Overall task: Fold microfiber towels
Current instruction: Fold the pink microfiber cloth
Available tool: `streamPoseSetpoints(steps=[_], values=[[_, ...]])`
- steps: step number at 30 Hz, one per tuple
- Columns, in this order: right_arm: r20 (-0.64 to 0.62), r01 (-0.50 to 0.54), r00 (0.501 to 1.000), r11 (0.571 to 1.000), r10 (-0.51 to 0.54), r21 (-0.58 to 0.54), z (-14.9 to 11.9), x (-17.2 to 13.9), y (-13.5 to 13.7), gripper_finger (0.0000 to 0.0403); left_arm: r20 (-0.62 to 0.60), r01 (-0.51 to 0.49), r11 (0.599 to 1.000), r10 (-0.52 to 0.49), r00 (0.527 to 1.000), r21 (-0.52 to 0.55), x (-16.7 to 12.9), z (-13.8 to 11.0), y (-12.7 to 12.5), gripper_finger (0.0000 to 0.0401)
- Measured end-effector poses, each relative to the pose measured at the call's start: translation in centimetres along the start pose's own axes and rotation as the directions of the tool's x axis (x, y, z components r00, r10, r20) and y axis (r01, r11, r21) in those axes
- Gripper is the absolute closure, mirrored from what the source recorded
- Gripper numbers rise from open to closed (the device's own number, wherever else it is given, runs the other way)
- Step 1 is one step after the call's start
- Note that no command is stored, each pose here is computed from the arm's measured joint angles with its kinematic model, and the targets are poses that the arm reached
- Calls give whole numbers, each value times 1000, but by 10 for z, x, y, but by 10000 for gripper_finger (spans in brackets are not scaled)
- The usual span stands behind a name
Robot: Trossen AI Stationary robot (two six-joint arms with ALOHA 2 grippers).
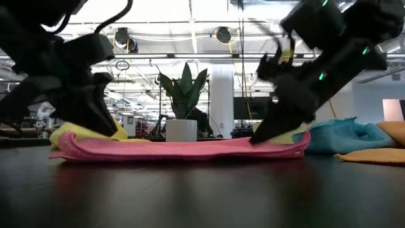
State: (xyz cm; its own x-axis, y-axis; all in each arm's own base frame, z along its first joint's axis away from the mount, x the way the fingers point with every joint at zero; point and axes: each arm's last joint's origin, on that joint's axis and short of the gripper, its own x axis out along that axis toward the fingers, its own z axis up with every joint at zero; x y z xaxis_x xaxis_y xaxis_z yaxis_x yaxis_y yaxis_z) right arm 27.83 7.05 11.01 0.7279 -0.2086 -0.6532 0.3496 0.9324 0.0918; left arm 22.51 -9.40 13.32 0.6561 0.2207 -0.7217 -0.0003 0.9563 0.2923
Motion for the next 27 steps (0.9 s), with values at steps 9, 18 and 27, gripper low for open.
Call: streamPoseSetpoints(steps=[9, 18, 27], values=[[141, -124, 982, 991, 130, -51, 23, -37, 17, 402, 103, 388, 916, -398, 911, 104, -19, 12, -22, 334], [107, -167, 978, 979, 179, -113, 18, -38, 18, 402, 142, 391, 919, -394, 908, 49, -7, 10, -43, 204], [-27, -310, 946, 879, 322, -362, 0, -38, 16, 366, 132, 401, 916, -401, 907, 26, 2, 8, -45, 262]])
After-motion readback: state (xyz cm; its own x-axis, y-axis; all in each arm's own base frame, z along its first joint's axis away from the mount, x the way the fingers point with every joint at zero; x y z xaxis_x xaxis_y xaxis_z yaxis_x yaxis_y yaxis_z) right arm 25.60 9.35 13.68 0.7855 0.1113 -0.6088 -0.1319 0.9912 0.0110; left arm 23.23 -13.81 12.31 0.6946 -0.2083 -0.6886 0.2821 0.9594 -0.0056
